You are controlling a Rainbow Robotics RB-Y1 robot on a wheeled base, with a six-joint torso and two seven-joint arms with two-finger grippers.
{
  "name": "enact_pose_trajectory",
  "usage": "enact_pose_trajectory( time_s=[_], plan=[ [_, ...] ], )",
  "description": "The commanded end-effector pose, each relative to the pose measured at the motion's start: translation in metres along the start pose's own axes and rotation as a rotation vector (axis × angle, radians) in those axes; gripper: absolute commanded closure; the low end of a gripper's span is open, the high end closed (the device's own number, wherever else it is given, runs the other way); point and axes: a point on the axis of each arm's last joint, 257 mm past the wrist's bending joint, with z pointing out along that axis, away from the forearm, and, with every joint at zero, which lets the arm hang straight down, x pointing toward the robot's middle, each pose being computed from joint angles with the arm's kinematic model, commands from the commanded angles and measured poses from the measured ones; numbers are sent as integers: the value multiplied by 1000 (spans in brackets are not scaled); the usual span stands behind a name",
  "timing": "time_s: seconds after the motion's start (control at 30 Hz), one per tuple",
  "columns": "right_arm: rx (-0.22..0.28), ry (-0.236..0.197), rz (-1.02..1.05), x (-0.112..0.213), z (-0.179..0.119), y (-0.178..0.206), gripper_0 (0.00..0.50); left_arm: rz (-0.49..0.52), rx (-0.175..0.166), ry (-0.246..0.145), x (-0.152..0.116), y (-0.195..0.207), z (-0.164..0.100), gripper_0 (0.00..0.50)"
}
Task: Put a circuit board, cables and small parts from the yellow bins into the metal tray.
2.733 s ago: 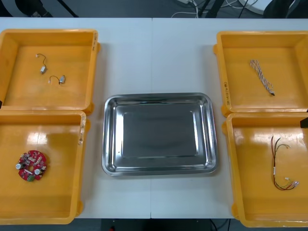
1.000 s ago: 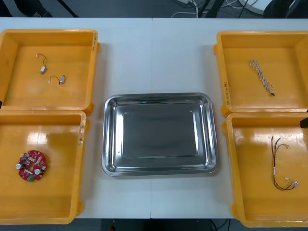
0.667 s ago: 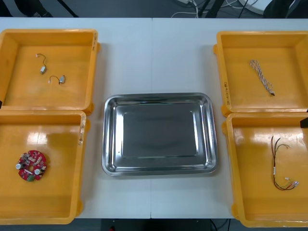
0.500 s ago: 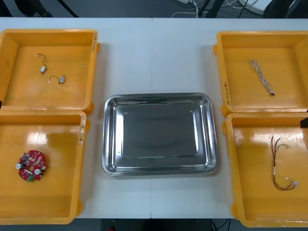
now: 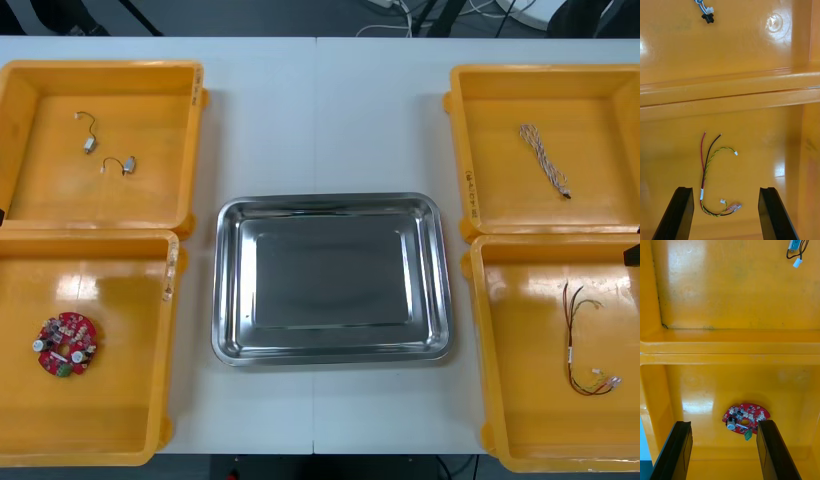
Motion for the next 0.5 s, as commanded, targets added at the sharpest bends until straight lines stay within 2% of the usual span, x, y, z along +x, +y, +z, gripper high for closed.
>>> enact_pose_trajectory(
  time_s=[0.03,0.17,0.2,0.3,0.5],
  plan=[
    [6,-36,41,-8,-11,-3,0,37,-13,-25,-1,3,-7,0],
    [-17,-46,45,-10,-9,5,0,37,-13,-25,-1,3,-7,0],
    [-23,-82,39,-20,-16,8,0,25,26,42,20,-7,18,0],
    [-18,-99,33,-23,-18,10,0,27,33,49,22,-10,21,0],
    [-28,-86,38,-17,-14,12,0,28,41,51,23,-12,21,0]
  ],
)
